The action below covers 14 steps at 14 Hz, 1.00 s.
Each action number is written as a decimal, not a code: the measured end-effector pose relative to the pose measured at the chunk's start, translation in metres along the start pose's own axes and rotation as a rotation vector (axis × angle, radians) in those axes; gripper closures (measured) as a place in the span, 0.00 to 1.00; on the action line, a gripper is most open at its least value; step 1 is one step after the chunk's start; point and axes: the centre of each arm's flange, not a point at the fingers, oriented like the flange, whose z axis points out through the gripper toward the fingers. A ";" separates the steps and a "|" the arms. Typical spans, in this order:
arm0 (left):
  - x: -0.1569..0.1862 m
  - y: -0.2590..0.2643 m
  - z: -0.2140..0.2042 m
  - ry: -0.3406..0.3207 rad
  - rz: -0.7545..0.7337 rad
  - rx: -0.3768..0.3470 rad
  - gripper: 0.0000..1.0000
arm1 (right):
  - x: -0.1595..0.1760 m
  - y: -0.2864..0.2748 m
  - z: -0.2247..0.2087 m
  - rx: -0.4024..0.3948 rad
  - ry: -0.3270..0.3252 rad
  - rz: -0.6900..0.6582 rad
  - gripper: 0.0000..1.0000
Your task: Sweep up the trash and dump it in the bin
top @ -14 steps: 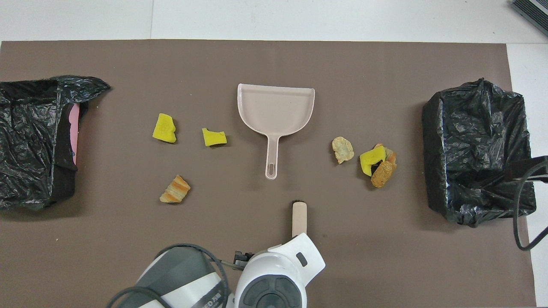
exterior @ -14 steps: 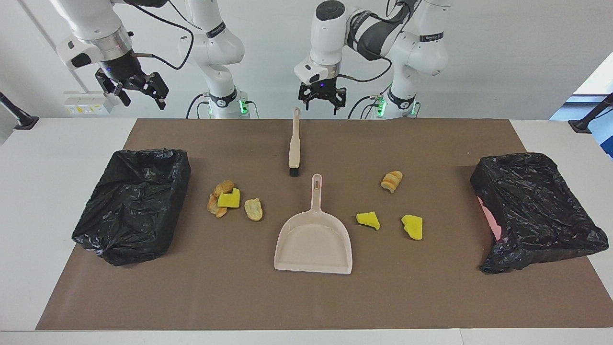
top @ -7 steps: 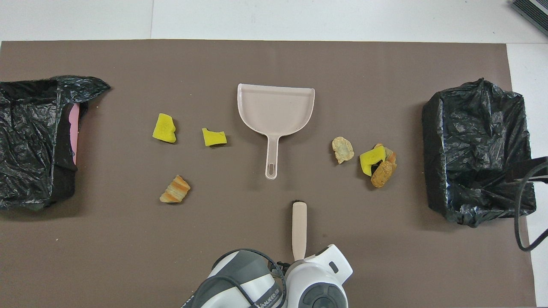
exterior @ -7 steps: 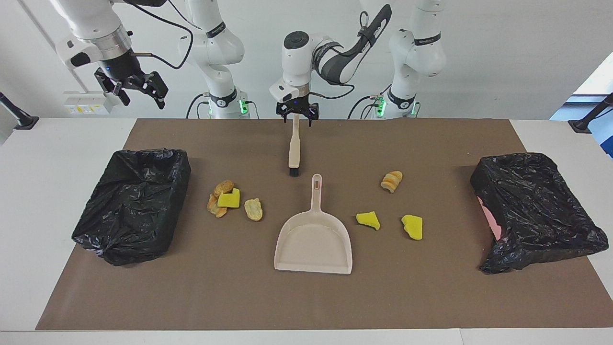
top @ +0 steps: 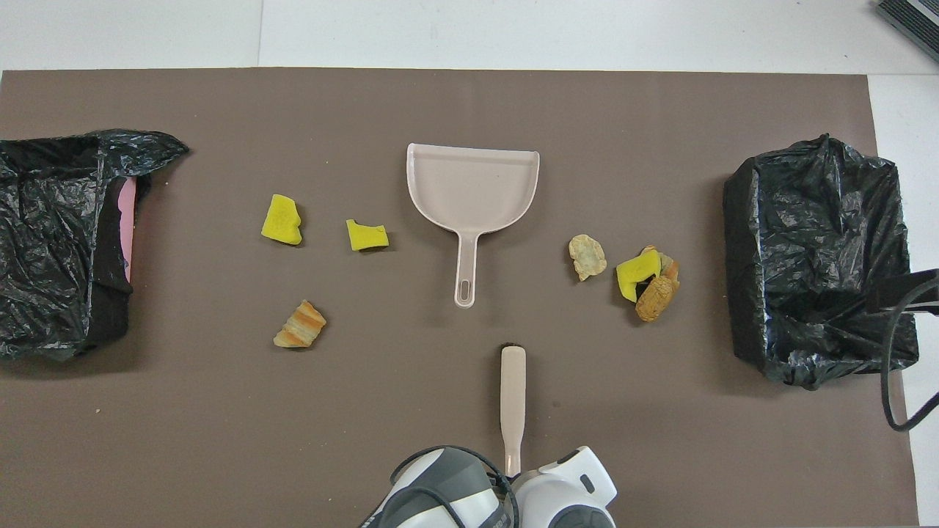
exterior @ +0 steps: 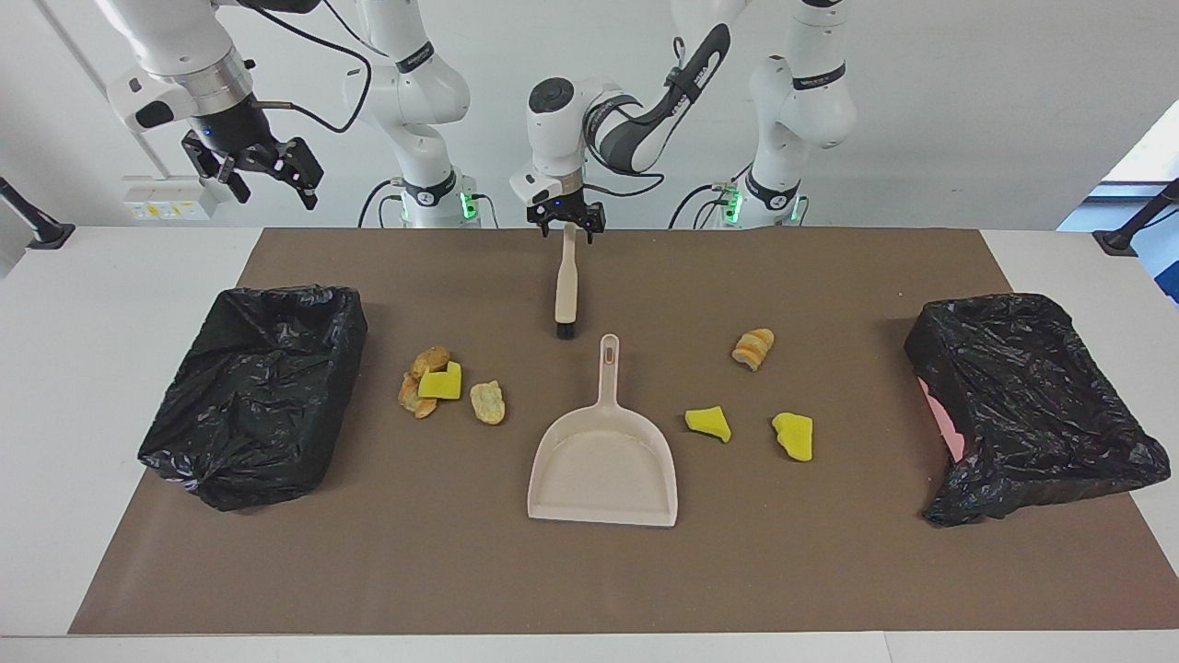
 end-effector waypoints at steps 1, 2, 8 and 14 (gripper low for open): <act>-0.003 0.003 0.002 -0.003 0.003 0.001 0.00 | 0.000 0.000 0.000 0.000 0.000 0.000 0.00; -0.005 0.004 0.002 -0.004 0.005 0.001 0.04 | 0.000 0.000 0.000 0.000 -0.001 0.000 0.00; -0.001 -0.005 0.003 -0.032 -0.021 0.030 0.65 | 0.000 0.000 0.002 0.000 -0.003 0.000 0.00; 0.025 -0.067 -0.045 -0.097 -0.137 0.069 0.73 | 0.000 0.000 0.002 0.000 -0.004 0.001 0.00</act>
